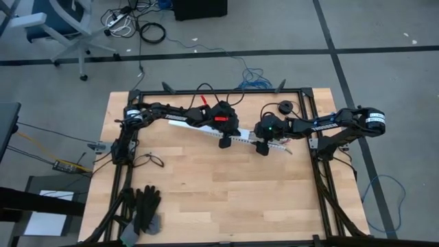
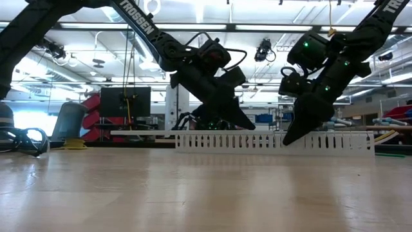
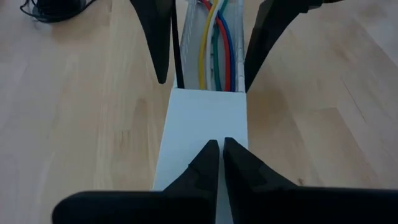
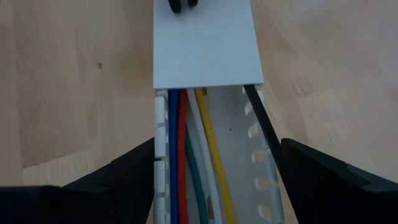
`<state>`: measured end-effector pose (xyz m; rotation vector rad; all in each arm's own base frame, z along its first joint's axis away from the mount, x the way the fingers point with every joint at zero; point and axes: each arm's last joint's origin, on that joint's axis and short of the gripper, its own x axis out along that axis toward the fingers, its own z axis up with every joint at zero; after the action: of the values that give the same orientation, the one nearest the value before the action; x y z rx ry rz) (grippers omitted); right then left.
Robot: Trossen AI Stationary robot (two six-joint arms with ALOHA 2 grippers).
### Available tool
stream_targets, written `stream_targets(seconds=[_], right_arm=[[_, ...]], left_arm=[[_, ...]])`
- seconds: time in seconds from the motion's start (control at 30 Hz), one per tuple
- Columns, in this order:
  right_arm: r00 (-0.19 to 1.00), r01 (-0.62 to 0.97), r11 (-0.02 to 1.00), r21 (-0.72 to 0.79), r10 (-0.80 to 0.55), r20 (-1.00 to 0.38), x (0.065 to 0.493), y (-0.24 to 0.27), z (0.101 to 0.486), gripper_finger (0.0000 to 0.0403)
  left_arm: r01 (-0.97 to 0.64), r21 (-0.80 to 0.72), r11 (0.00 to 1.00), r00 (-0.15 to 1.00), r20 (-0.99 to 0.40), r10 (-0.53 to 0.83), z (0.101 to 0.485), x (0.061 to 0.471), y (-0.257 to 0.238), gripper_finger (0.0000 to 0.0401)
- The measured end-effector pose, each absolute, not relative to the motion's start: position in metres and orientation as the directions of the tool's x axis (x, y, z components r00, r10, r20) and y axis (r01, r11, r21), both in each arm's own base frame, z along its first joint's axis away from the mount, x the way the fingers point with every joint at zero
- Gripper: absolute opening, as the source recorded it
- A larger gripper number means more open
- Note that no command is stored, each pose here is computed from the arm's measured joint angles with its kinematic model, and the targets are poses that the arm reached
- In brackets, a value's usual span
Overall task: Ziptie cables
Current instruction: Close the white cable duct
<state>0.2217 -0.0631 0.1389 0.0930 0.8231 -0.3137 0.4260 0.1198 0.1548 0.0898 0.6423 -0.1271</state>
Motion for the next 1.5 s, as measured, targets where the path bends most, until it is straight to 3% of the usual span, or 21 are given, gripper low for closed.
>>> stream_targets(seconds=[0.2, 0.5, 0.67, 1.13, 1.5], right_arm=[[0.663, 0.309, 0.95, -0.036, -0.242, -0.708, 0.224, -0.064, 0.141, 0.0296], [0.668, 0.289, 0.957, -0.021, -0.217, -0.712, 0.224, -0.063, 0.141, 0.021], [0.666, 0.284, 0.958, -0.024, -0.216, -0.714, 0.224, -0.063, 0.141, 0.0197], [0.693, 0.26, 0.966, -0.011, -0.194, -0.694, 0.226, -0.063, 0.142, 0.0212], [0.682, 0.258, 0.966, 0.033, -0.158, -0.714, 0.223, -0.065, 0.14, 0.0308]], left_arm=[[0.148, 0.048, 0.988, 0.802, -0.59, -0.091, 0.151, 0.428, 0.12, 0.0], [0.153, 0.022, 0.988, 0.826, -0.552, -0.115, 0.141, 0.435, 0.121, 0.0], [0.153, 0.026, 0.988, 0.83, -0.546, -0.114, 0.14, 0.435, 0.121, 0.0], [0.18, 0.041, 0.983, 0.848, -0.513, -0.135, 0.139, 0.451, 0.118, 0.0], [0.18, 0.027, 0.983, 0.847, -0.512, -0.141, 0.139, 0.453, 0.118, 0.0]])
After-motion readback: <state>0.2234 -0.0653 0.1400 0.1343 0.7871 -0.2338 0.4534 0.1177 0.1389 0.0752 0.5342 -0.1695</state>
